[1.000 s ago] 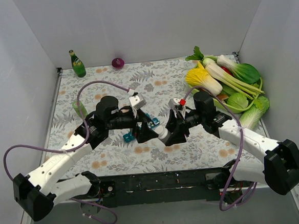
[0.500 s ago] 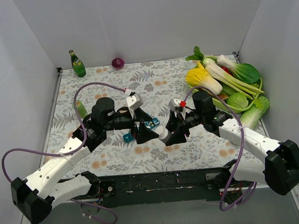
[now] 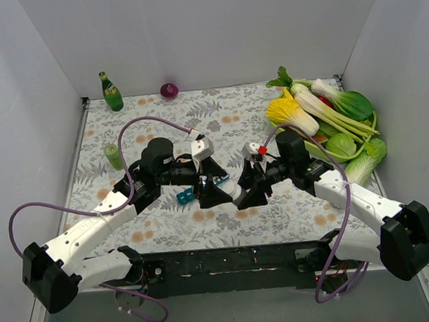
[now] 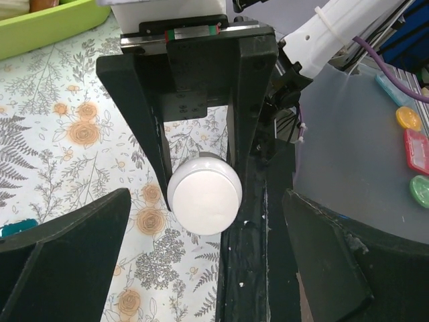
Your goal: Sort the pills into containers
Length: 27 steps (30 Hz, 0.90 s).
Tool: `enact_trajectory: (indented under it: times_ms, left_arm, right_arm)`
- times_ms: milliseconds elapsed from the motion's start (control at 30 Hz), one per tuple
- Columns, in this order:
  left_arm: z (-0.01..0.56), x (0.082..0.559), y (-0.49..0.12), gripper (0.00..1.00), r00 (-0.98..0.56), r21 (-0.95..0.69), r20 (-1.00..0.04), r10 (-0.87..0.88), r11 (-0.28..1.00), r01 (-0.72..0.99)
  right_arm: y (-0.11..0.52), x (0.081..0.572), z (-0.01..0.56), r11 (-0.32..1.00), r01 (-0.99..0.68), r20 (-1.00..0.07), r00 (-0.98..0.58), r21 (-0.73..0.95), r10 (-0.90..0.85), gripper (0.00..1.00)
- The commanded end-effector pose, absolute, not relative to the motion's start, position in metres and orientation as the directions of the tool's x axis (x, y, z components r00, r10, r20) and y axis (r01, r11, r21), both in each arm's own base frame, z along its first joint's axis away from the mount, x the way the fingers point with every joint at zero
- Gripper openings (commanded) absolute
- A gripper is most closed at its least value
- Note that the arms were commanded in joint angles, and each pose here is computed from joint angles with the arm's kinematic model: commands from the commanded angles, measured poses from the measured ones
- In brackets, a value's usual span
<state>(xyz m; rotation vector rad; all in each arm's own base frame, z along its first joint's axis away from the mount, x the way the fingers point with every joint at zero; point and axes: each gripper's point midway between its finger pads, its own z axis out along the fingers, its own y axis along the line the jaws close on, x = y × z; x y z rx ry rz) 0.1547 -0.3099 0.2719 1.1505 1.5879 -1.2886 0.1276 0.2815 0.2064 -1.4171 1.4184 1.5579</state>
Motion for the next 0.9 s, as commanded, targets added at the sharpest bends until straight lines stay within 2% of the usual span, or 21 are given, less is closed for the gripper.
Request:
enact_trajectory:
  times_ms: [0,133,200,233,267,400,467,533,633,867]
  left_arm:
    - [0.273,0.15,-0.32,0.98,-0.268,-0.266,-0.946,0.181,0.033,0.963]
    - [0.265,0.152,-0.326,0.95,-0.273,-0.269,-0.94,0.205,0.049,0.962]
    - [0.267,0.152,-0.328,0.88,-0.273,-0.268,-0.939,0.209,0.051,0.962]
    - [0.262,0.154,-0.329,0.84,-0.281,-0.276,-0.934,0.222,0.056,0.96]
    - [0.264,0.155,-0.331,0.74,-0.276,-0.27,-0.935,0.225,0.058,0.961]
    - [0.257,0.156,-0.331,0.54,-0.299,-0.29,-0.919,0.257,0.071,0.954]
    - [0.26,0.154,-0.33,0.56,-0.301,-0.292,-0.92,0.252,0.073,0.954]
    - [0.262,0.155,-0.328,0.64,-0.3,-0.288,-0.921,0.248,0.084,0.954]
    - [0.266,0.153,-0.324,0.69,-0.3,-0.285,-0.924,0.236,0.097,0.954]
    - [0.27,0.149,-0.32,0.69,-0.314,-0.298,-0.922,0.225,0.103,0.949]
  right_arm:
    - [0.284,0.129,0.228,-0.284,-0.931,-0.966,-0.187,0.232,-0.177,0.01]
    - [0.284,0.128,0.228,-0.283,-0.931,-0.966,-0.186,0.231,-0.177,0.01]
    - [0.284,0.129,0.228,-0.279,-0.932,-0.966,-0.187,0.231,-0.177,0.01]
    - [0.284,0.128,0.228,-0.28,-0.931,-0.966,-0.188,0.233,-0.178,0.01]
    - [0.284,0.129,0.228,-0.28,-0.931,-0.966,-0.188,0.233,-0.178,0.01]
    - [0.284,0.129,0.228,-0.278,-0.931,-0.965,-0.191,0.237,-0.181,0.01]
    - [0.284,0.13,0.228,-0.276,-0.932,-0.965,-0.19,0.235,-0.18,0.01]
    - [0.284,0.129,0.227,-0.277,-0.931,-0.964,-0.192,0.238,-0.182,0.01]
    - [0.284,0.13,0.228,-0.274,-0.933,-0.965,-0.19,0.235,-0.181,0.01]
    - [0.284,0.13,0.228,-0.277,-0.931,-0.964,-0.193,0.239,-0.184,0.01]
